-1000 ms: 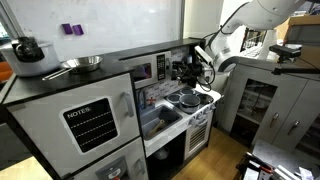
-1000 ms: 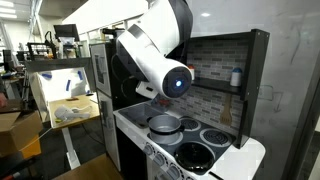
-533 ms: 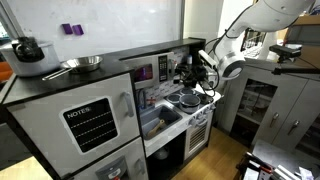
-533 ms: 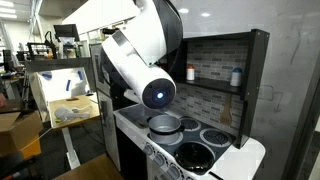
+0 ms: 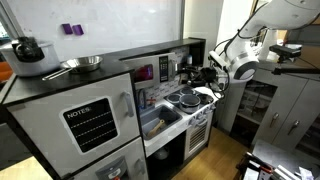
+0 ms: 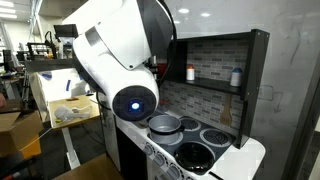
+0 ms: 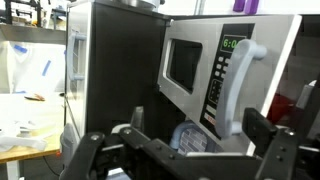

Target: Open the left door of the top cabinet.

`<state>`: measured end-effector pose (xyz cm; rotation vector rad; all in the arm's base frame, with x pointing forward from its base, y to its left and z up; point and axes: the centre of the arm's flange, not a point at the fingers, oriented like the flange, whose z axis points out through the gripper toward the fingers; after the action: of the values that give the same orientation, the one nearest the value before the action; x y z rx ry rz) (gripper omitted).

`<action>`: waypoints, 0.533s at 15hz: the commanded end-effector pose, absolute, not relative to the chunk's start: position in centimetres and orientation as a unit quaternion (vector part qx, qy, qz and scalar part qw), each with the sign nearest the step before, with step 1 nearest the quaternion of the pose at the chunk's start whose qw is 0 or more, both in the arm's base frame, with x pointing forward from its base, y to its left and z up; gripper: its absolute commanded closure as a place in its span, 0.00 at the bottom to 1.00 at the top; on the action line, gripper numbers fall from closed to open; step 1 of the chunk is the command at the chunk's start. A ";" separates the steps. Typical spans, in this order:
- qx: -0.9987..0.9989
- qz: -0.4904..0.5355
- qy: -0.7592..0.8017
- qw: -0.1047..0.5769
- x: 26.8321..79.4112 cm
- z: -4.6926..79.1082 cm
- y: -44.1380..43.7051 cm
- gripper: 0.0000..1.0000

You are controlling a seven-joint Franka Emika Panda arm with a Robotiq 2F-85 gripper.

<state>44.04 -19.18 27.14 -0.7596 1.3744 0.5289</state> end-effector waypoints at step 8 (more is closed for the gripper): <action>-0.305 0.164 0.637 0.689 41.4 28.3 -22.3 0.00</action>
<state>41.53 -21.64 27.67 -0.7014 1.4252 0.4297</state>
